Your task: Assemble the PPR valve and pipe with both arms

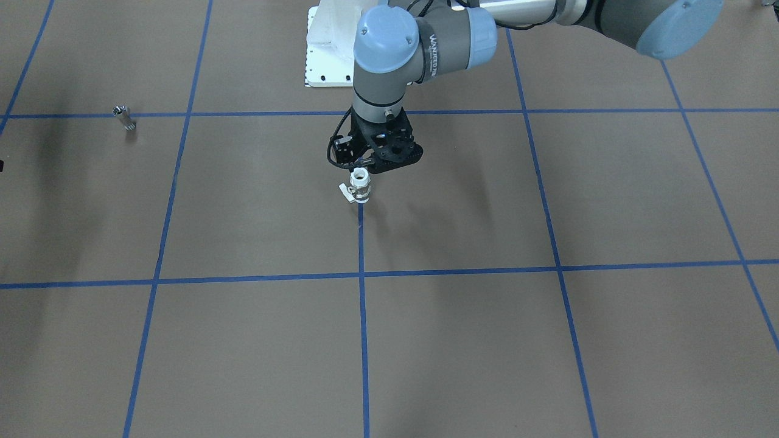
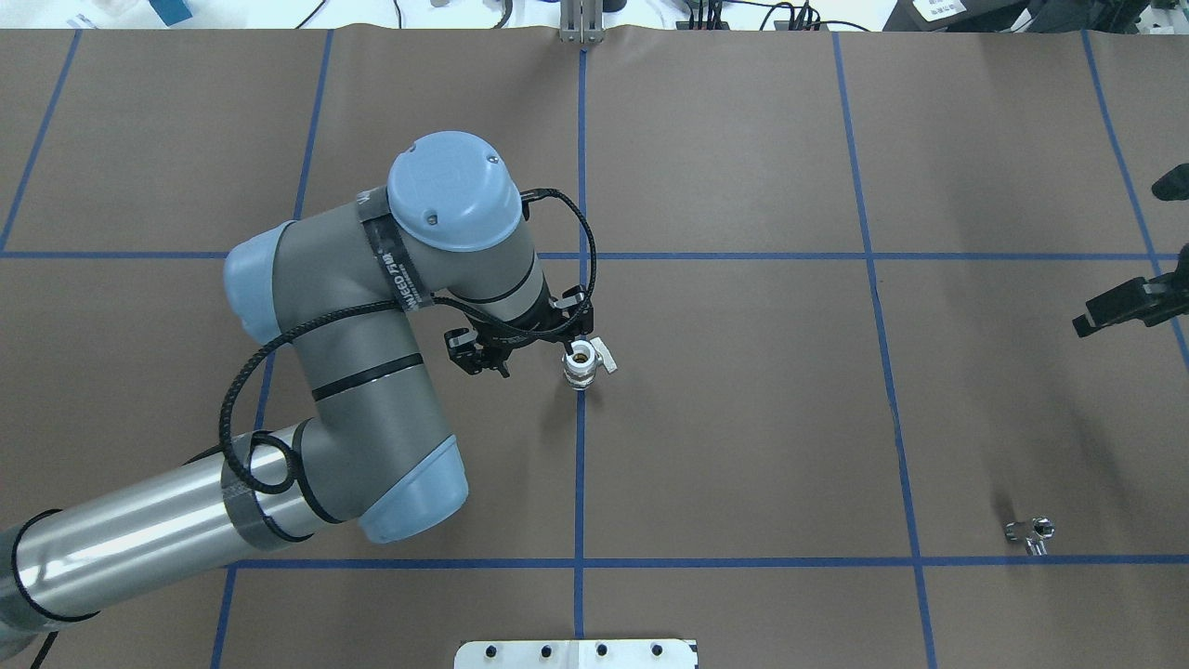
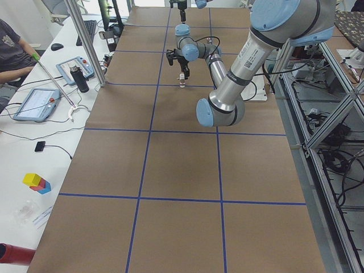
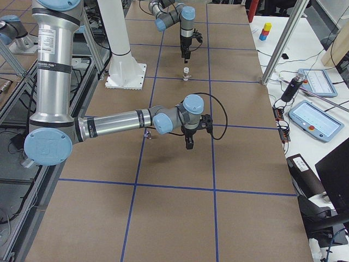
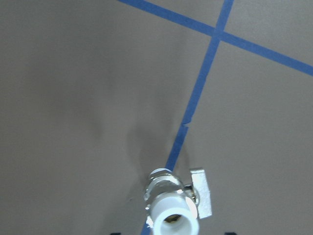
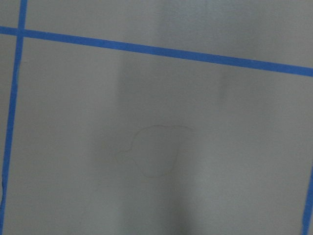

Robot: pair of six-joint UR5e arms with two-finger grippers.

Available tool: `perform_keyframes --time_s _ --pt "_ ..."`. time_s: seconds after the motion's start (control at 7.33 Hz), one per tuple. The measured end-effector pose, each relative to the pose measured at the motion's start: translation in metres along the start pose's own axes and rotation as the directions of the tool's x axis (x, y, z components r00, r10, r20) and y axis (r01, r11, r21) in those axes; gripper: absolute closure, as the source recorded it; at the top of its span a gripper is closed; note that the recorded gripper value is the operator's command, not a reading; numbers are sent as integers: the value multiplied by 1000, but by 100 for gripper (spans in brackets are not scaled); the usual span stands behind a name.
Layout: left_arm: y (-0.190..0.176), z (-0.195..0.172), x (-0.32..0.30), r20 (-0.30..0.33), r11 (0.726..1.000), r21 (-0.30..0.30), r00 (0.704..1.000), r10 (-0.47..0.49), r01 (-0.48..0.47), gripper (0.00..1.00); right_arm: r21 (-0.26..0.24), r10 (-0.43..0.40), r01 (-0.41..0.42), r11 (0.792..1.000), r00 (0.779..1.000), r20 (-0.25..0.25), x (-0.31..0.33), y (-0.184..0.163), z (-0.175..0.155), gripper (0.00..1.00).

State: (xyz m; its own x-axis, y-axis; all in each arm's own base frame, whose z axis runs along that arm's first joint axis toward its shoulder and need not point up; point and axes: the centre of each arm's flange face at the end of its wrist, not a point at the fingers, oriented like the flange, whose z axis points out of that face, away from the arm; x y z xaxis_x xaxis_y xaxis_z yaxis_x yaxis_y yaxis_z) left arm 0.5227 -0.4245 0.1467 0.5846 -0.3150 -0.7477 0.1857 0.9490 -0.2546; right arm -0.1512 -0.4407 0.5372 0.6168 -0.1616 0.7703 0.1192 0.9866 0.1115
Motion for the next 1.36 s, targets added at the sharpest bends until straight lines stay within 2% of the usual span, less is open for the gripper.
perform_keyframes --time_s 0.41,0.68,0.95,1.36 --pt "-1 -1 -28 4 1000 3 1000 7 -7 23 -19 55 -55 998 998 19 -83 57 23 2" --pt "-3 2 -31 10 1000 5 1000 9 -9 23 8 65 -65 998 998 19 -90 102 32 2" --pt "-4 3 -32 14 1000 6 1000 8 -8 23 36 73 -73 997 997 -12 -98 133 55 5" --pt "-4 3 -33 14 1000 7 1000 7 -7 23 35 77 -76 997 997 -31 -91 167 70 7"
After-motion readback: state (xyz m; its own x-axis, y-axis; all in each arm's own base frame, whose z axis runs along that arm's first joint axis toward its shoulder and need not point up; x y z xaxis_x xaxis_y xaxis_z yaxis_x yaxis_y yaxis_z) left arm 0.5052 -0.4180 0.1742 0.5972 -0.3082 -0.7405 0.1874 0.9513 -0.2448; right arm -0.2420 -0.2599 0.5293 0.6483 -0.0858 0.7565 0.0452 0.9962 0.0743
